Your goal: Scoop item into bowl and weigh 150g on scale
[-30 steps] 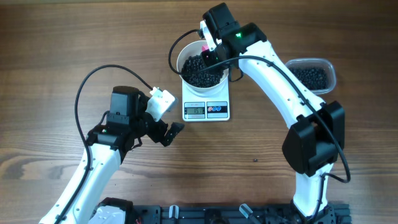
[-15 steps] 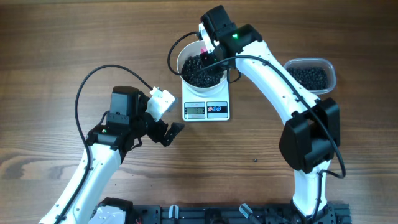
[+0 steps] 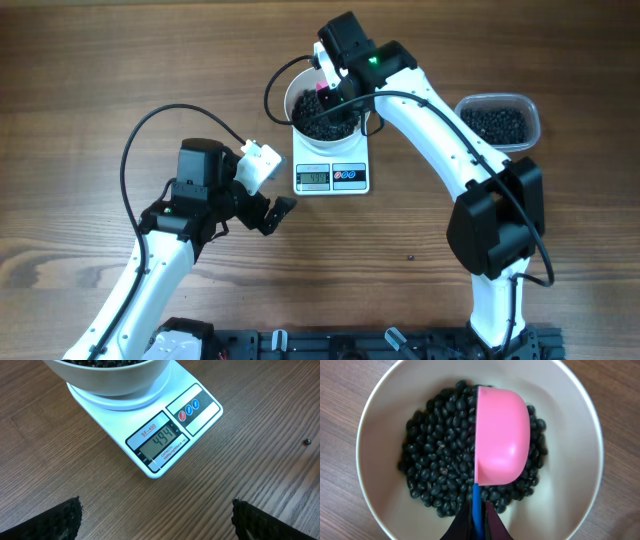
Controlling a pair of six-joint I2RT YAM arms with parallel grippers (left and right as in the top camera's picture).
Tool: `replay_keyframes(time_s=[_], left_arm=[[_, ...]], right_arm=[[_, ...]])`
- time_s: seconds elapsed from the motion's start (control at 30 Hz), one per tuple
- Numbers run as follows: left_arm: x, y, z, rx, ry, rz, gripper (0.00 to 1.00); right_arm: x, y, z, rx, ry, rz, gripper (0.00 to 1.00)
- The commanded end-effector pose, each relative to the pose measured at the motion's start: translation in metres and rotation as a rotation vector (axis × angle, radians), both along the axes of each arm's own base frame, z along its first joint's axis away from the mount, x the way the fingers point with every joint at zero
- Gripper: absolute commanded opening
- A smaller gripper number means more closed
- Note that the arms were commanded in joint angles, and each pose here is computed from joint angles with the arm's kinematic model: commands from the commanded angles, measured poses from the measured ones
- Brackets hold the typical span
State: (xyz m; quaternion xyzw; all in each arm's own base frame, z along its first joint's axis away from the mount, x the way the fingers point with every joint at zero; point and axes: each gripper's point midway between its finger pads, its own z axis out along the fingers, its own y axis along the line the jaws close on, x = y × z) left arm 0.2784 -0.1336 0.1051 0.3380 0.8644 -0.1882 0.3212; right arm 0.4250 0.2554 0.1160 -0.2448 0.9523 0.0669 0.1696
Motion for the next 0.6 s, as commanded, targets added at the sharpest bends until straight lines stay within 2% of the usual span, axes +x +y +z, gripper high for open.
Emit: replay_keyframes(time_s=[0.0,0.27,0.57], left_arm=[[-0.003,-0.001,-0.002,-0.013,0.013,-0.002,1.00],[-0.003,-0.001,-0.002,-0.013,0.013,-0.002,1.00],[-0.003,-0.001,-0.002,-0.013,0.013,-0.002,1.00]], right_arm=[[-0.010,0.003,-0.022,-0.014,0.070,0.020,0.04],[-0.011,0.000,-0.021,-0.003,0.082,0.015,0.04],[-0.004,-0.010,0.006,0.126,0.095,-0.012,0.04]])
